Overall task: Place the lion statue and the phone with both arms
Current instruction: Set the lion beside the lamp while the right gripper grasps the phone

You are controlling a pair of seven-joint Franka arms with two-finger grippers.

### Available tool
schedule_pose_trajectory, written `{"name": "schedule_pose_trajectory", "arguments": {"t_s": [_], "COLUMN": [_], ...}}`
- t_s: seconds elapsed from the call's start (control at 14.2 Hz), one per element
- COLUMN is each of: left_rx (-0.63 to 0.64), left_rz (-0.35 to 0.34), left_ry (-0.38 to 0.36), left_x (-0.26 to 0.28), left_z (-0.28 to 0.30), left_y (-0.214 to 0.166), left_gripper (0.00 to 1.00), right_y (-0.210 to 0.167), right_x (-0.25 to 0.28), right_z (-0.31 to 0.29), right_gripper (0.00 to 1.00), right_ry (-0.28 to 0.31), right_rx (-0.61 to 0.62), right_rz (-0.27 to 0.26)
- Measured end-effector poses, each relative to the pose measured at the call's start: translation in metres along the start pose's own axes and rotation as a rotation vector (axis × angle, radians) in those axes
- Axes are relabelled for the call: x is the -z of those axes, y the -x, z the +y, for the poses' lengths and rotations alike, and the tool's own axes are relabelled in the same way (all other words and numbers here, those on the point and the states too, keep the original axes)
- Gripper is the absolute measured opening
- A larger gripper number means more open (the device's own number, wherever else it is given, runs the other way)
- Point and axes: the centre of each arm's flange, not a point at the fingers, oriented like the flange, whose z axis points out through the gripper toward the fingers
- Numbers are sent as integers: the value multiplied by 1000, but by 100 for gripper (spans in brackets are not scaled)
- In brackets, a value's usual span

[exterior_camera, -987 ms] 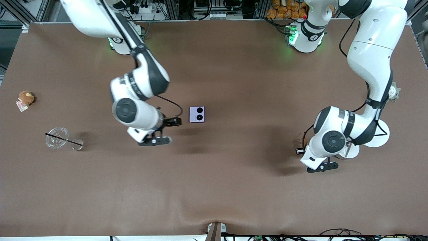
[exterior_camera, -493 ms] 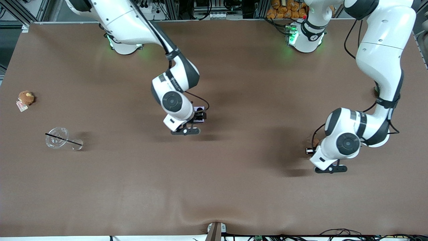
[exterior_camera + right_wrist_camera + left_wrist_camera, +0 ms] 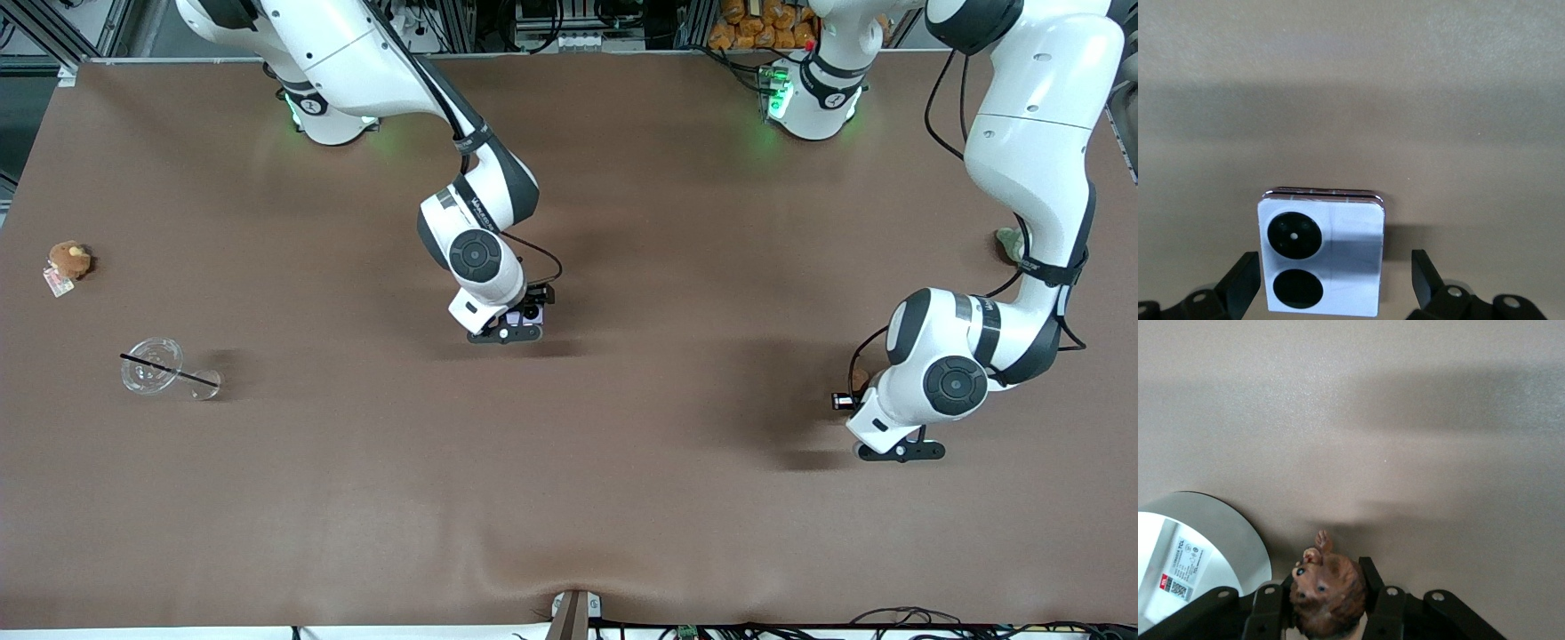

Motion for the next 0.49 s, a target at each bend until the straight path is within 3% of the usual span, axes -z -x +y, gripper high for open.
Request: {"name": "schedule_pose_trajectory", "arguments": {"t_s": [0.14,0.49], "left_rx": [0,21], "left_rz": [0,29], "left_ry": [0,-5], "left_x": [0,29], "left_z": [0,-14], "left_y": [0,-2], "left_gripper": [39,89], "right_y": [1,8], "right_x": [-3,-6], "right_z": [1,-6], "right_gripper": [100,100], "right_ry": [4,8], "right_rx": [-1,-18], "right_rz": [-5,-7]}}
